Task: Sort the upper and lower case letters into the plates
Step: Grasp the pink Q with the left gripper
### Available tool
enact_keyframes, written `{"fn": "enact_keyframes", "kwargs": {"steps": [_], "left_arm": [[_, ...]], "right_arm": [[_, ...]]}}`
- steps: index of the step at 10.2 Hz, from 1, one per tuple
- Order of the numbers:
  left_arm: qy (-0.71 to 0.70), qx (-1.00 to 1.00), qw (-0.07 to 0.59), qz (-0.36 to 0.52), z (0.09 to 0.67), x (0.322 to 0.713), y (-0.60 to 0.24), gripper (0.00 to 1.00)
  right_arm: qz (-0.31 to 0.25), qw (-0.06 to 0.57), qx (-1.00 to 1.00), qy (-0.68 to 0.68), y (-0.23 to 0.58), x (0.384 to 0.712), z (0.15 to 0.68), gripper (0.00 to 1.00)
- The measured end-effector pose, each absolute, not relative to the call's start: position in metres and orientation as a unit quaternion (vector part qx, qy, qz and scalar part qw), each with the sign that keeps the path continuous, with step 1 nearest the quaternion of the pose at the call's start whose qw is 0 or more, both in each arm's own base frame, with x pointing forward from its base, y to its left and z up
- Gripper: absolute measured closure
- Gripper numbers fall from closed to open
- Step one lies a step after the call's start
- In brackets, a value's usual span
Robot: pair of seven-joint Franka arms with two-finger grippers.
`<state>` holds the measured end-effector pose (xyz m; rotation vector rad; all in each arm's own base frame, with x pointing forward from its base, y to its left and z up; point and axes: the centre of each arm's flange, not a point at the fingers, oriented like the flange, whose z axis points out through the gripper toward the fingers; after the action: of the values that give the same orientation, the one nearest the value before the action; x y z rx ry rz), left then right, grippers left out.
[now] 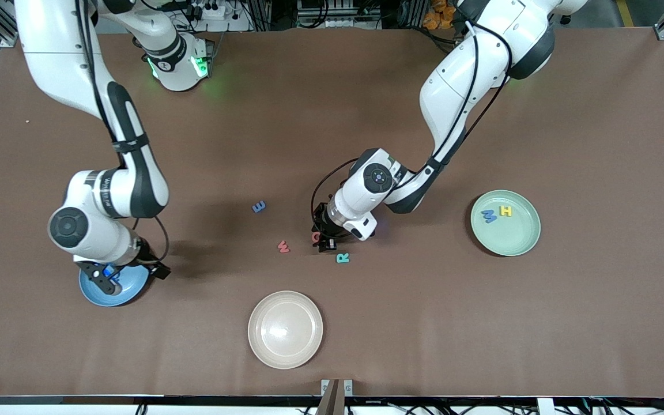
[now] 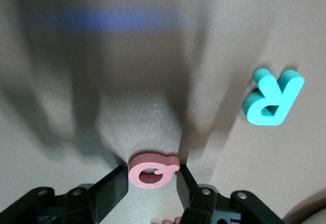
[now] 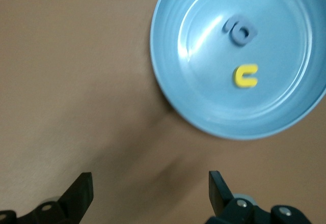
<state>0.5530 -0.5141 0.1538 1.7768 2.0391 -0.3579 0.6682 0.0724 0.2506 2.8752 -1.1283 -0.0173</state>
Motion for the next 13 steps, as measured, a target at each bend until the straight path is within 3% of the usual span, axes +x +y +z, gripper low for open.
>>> {"fn": "enact_keyframes", "kwargs": {"steps": [1,13], "left_arm": [[0.732,0.637,0.205,-0.129,0.154,0.553,-0.514,0.57],[0.737,0.629,0.209,-0.131,0.157,0.561,-0.508,0.6]], "right_arm": [[-0.005,0.027,0.928,-0.372,0.084,0.667,0.251,0.0],[0.01,0.013,0.936,-0.351,0.122,0.672,0.266,0.0]]}}
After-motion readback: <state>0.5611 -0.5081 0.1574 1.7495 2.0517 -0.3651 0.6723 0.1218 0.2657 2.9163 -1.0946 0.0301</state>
